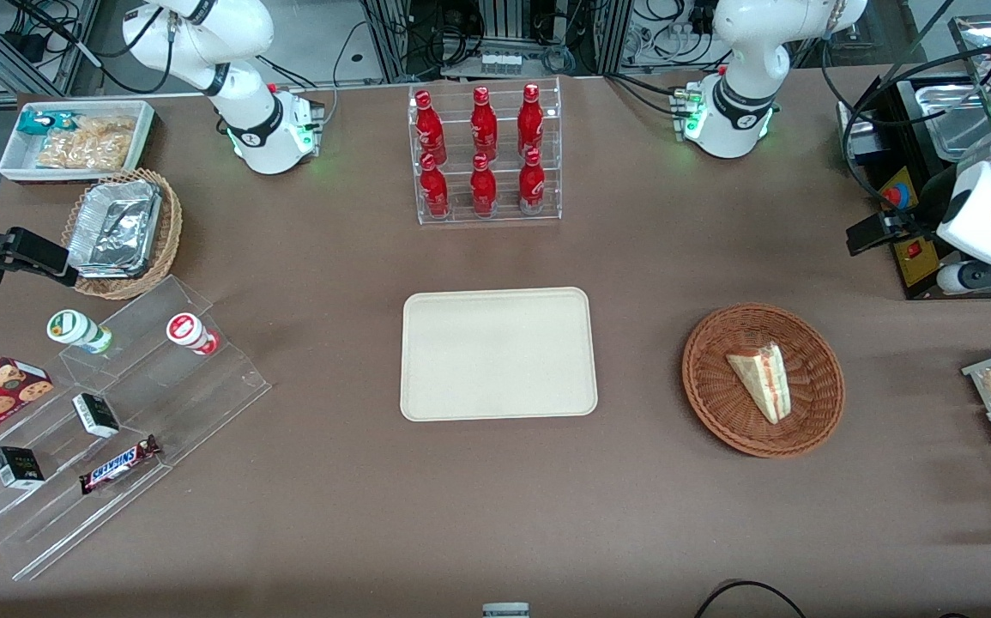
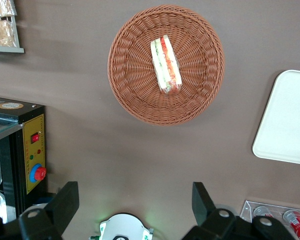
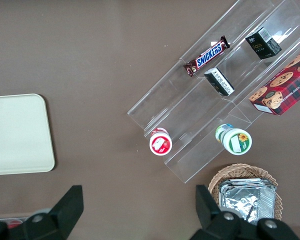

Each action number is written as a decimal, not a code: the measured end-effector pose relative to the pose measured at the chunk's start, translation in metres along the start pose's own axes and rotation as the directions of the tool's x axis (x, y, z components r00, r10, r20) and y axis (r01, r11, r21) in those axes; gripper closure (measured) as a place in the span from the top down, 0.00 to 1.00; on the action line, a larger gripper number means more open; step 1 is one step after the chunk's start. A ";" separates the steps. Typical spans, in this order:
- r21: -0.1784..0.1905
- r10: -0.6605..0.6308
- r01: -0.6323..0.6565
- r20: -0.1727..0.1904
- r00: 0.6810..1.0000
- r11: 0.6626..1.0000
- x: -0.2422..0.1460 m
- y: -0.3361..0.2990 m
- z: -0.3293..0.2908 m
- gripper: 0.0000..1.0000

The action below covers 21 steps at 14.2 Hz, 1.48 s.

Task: Place sandwich from basket to tray
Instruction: 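Move the open left gripper over the wrapped sandwich in the wicker basket, then lower the left gripper onto the wrapped sandwich and close on it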

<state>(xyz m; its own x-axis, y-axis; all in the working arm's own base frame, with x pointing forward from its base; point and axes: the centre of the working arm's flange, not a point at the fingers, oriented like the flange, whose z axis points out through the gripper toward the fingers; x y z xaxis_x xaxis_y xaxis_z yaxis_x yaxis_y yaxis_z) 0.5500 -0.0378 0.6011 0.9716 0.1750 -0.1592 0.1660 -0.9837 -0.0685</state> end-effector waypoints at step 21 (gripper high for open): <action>-0.013 -0.240 0.242 0.087 0.967 0.970 0.108 0.034 0.254 1.00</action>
<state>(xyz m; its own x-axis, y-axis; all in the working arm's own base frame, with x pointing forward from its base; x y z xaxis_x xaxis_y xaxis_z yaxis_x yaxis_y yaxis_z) 0.6176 -0.0422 0.3318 0.8846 0.4092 -0.2235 0.3987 -0.9124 -0.0924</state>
